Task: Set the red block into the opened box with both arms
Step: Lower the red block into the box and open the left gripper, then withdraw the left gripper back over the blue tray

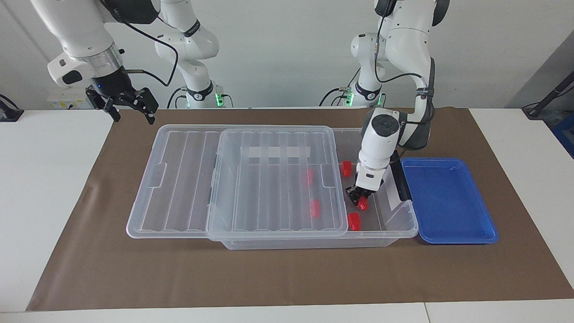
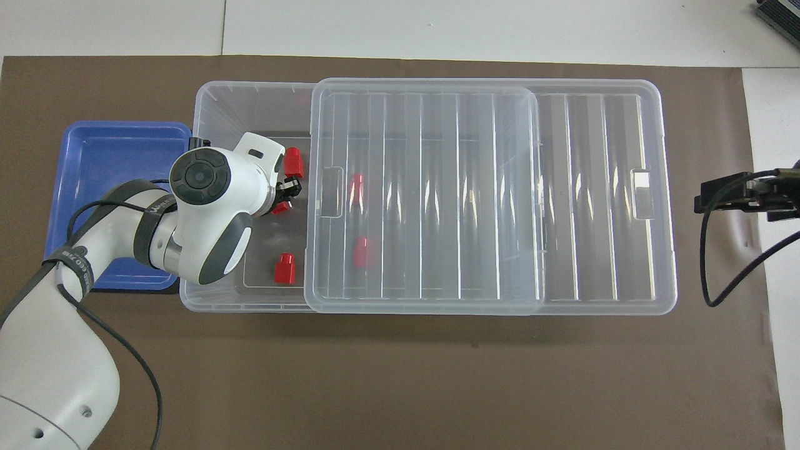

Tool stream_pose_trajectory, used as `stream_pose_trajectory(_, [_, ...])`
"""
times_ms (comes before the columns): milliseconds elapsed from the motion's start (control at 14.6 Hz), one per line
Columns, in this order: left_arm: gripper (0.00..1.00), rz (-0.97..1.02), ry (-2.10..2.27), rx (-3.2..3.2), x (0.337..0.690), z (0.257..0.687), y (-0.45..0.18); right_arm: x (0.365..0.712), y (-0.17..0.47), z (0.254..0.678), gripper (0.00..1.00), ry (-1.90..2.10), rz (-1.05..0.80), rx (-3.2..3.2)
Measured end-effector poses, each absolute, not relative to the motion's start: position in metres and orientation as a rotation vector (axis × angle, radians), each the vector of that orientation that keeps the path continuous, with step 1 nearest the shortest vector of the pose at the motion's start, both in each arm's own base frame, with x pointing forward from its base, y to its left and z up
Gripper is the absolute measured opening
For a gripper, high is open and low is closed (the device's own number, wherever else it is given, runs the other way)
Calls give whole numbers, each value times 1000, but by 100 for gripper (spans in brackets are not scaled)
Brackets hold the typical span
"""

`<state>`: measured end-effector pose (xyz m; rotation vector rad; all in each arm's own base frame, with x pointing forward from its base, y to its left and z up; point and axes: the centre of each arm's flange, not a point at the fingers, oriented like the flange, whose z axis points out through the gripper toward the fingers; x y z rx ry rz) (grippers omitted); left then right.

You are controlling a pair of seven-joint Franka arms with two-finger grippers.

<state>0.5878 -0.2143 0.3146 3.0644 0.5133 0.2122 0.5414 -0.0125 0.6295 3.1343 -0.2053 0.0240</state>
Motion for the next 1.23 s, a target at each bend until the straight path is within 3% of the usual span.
stream_pose_trajectory(274, [96, 219, 535, 3057, 589, 317, -215, 541, -12, 630, 100, -205, 24, 3134])
stream_pose_trajectory(342, [100, 227, 537, 3054, 589, 321, -215, 541, -12, 630, 100, -205, 24, 3134])
stream_pose_trajectory(1233, [100, 245, 1061, 2870, 587, 410, -199, 541, -12, 628, 100, -205, 20, 3134])
